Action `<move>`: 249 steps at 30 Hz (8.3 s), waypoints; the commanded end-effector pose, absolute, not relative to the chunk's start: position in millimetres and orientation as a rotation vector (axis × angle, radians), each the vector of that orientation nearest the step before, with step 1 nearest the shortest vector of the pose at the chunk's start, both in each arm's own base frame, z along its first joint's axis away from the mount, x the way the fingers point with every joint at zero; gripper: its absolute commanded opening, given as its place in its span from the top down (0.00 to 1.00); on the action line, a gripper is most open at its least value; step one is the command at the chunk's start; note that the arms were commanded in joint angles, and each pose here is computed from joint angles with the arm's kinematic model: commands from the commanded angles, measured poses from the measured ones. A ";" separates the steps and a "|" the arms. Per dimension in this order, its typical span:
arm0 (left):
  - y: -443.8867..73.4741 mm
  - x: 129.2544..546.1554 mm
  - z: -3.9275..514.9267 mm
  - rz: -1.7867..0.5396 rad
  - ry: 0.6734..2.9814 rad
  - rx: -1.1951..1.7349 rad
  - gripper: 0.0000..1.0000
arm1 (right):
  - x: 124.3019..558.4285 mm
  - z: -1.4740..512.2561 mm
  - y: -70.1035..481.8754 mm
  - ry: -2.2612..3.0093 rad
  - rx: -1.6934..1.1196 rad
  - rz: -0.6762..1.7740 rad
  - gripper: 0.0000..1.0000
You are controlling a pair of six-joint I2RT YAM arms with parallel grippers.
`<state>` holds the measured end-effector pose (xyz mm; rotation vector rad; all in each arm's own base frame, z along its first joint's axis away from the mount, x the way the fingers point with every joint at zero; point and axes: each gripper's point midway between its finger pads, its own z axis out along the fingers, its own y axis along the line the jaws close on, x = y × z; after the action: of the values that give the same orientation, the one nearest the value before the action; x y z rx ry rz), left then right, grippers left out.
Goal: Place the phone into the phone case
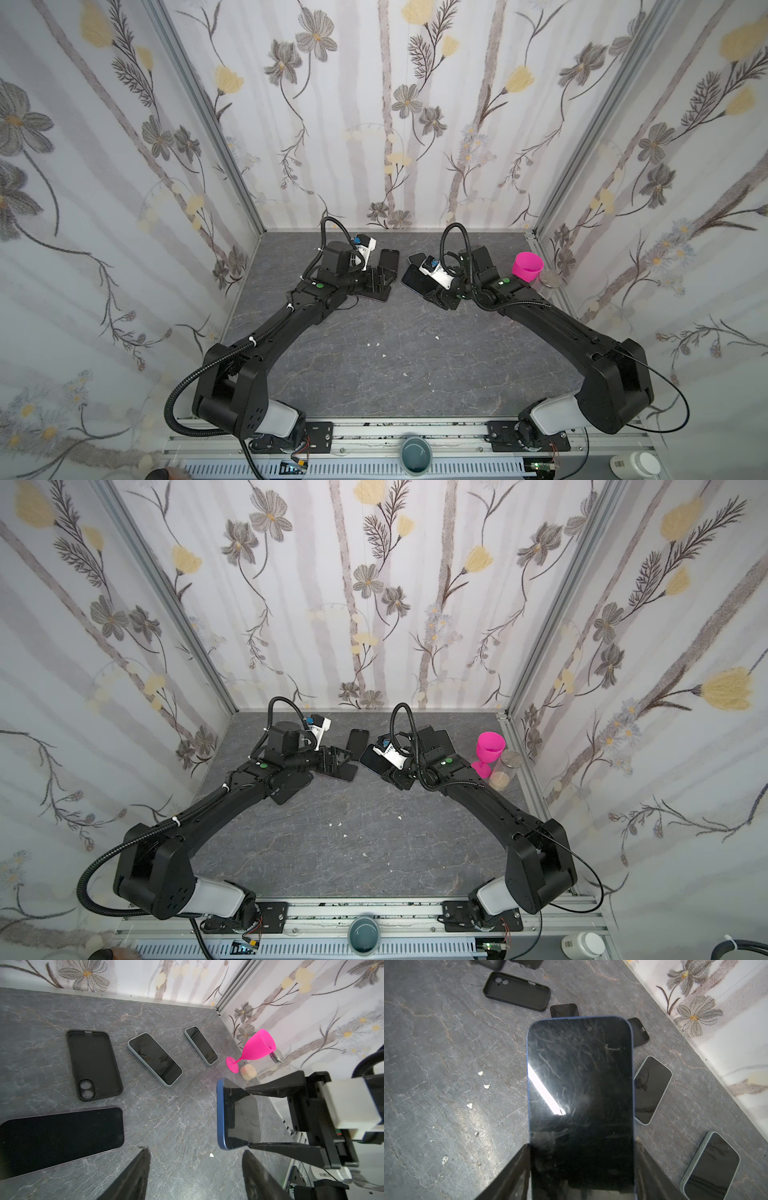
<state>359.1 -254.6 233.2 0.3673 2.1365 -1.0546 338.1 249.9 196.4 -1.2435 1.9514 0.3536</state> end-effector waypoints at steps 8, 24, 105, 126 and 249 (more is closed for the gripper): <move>-282.1 340.9 249.8 -1.422 2.050 0.421 0.51 | 331.1 219.8 273.8 1.799 -1.292 0.418 0.55; -288.6 340.5 241.9 -1.515 2.080 0.396 1.00 | 329.8 226.2 275.1 1.772 -1.281 0.391 0.55; -171.7 201.8 425.6 -1.392 0.797 0.532 1.00 | 244.2 419.0 321.6 1.295 -1.009 1.437 0.62; -164.4 215.6 423.0 -1.334 0.834 0.451 1.00 | 240.8 422.1 324.4 1.292 -0.977 1.455 1.00; -386.8 190.0 29.9 -0.949 2.524 1.576 0.46 | 297.1 414.7 253.0 1.505 -0.632 0.844 1.00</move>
<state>208.1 -393.1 32.0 1.4182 2.5394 -0.9381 297.7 255.8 400.4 -0.6321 1.5594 0.8658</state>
